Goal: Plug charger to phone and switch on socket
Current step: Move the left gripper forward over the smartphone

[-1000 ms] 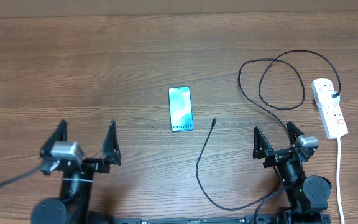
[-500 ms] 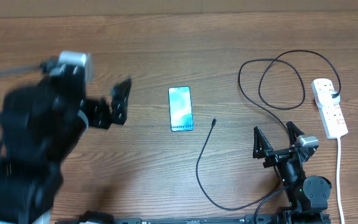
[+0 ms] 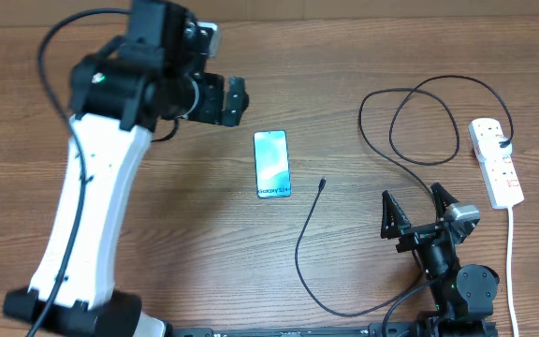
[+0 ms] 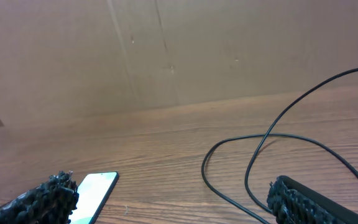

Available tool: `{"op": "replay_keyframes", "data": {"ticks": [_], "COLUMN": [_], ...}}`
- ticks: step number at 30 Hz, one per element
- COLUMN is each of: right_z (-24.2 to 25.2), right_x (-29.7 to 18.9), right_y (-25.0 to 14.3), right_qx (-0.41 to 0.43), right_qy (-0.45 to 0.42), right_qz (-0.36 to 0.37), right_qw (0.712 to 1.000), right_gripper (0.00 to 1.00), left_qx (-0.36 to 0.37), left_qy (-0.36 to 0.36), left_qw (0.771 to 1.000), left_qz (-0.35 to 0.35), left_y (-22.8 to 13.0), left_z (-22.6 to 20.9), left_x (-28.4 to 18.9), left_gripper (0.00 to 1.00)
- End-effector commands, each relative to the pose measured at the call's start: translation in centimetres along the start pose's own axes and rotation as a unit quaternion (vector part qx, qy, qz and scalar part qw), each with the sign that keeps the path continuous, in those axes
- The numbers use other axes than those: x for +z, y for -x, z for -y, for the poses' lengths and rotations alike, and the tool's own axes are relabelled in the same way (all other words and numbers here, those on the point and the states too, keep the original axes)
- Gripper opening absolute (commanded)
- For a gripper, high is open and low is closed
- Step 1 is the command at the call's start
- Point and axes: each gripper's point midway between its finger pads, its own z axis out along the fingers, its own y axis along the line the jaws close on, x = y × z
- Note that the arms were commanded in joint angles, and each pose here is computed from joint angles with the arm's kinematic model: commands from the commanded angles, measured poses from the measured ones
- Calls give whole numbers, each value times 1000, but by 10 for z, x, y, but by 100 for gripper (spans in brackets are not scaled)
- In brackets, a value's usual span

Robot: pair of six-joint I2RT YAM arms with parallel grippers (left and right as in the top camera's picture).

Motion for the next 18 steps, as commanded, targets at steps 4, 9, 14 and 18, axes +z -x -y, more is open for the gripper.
{"op": "replay_keyframes", "data": {"ticks": [4, 9, 14, 18], "right_z": [0, 0, 0, 0], "right_x": [0, 0, 0, 0], "right_y": [-2, -2, -2, -2], "right_qx": [-3, -3, -3, -3], "right_qy": [1, 1, 1, 1], "right_qz": [2, 2, 2, 2], "right_qw": [1000, 1000, 1000, 1000], "right_gripper": [100, 100, 100, 100], "left_qx": [-28, -59, -92, -120], "left_qy": [-15, -39, -40, -40], "left_qw": [999, 995, 988, 975], "left_qz": [-24, -64, -119, -182], "left_y": [5, -1, -16, -37], "left_z": [7, 14, 16, 20], "left_x": [28, 56, 94, 123], "left_gripper": [100, 100, 42, 7]}}
